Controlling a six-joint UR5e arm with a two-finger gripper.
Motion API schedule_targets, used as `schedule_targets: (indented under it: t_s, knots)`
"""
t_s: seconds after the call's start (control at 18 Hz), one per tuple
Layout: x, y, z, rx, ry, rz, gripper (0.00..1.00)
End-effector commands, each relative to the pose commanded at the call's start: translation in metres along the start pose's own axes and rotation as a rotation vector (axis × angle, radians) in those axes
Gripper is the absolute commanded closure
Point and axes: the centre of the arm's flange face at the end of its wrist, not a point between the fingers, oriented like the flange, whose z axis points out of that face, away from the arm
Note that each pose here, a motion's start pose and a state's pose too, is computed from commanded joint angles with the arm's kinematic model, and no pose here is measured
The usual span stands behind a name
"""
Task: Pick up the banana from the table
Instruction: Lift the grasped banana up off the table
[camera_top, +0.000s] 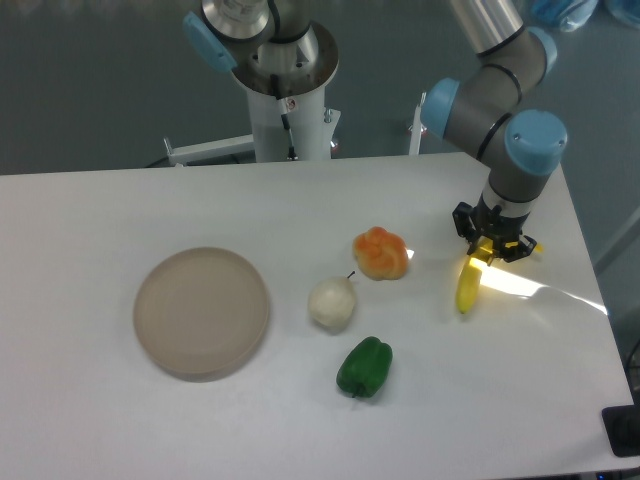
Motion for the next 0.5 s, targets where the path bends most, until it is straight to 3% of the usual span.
schedule_targets:
  t_s: [0.33, 0.5]
  knots:
    - [-0.026, -0.029, -0.051, 0.022, -0.108, 0.004, 0.64]
    - [-0.034, -0.053, -0.079, 0.047, -0.159, -0.043, 0.64]
